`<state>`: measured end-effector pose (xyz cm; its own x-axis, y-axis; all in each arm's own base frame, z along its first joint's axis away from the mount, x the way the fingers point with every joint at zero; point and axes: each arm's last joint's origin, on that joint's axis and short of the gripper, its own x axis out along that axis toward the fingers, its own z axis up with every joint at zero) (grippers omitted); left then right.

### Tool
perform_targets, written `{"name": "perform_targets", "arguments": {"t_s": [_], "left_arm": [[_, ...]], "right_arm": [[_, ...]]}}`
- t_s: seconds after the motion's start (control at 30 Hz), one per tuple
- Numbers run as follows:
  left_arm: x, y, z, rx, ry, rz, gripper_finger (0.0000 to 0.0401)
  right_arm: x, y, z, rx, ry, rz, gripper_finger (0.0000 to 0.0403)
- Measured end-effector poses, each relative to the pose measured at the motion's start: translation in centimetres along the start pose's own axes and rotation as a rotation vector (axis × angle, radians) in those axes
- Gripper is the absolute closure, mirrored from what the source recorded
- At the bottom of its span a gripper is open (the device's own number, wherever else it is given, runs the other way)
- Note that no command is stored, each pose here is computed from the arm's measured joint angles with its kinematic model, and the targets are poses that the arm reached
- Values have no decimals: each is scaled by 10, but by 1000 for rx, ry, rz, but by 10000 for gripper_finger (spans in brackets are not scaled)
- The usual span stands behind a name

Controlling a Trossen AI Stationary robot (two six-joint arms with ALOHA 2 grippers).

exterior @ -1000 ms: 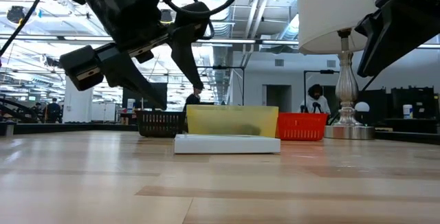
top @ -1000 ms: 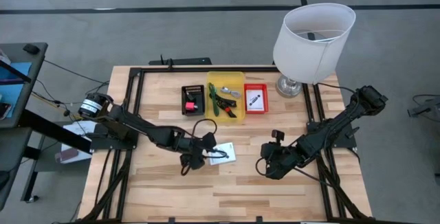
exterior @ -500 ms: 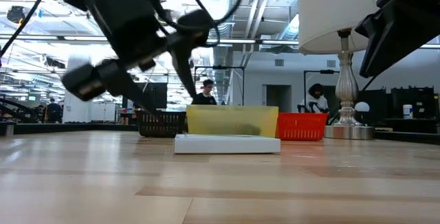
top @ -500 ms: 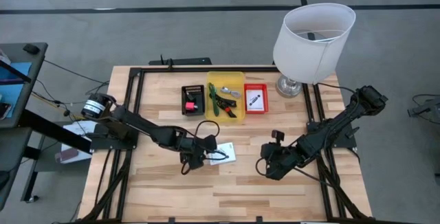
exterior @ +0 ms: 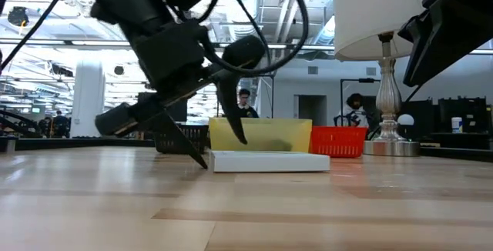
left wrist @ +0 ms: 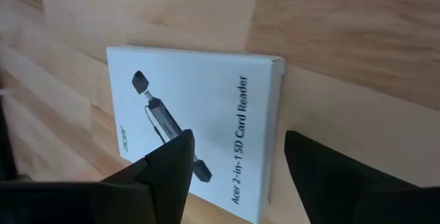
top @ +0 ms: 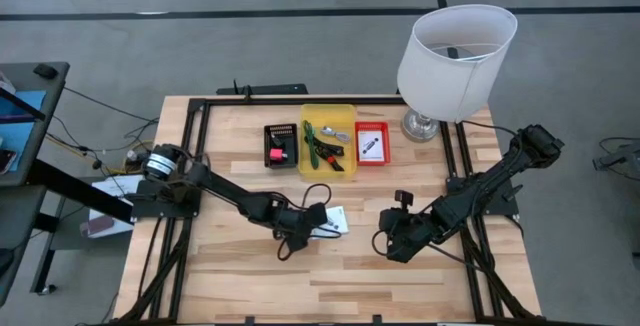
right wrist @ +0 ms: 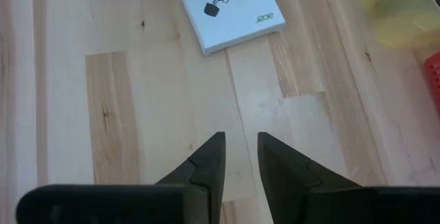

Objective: Pick and place items into bin
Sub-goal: Put the white card reader box into the red bin

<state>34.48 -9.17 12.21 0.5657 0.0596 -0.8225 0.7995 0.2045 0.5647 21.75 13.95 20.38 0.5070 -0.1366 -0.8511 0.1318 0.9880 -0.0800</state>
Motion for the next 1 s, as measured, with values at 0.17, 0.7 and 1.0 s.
{"name": "perform_targets", "arguments": {"t_s": [0.17, 0.7, 1.0], "left_arm": [[14, 0, -5, 15, 0, -66, 180], [50, 9, -14, -174, -162, 35, 385], [58, 15, -10, -338, -183, 94, 400]], "right_arm": [[0, 0, 0, 0, -2, 1, 324], [0, 2, 3, -9, -29, 25, 324], [-8, 24, 4, -6, -120, 163, 324]]}}
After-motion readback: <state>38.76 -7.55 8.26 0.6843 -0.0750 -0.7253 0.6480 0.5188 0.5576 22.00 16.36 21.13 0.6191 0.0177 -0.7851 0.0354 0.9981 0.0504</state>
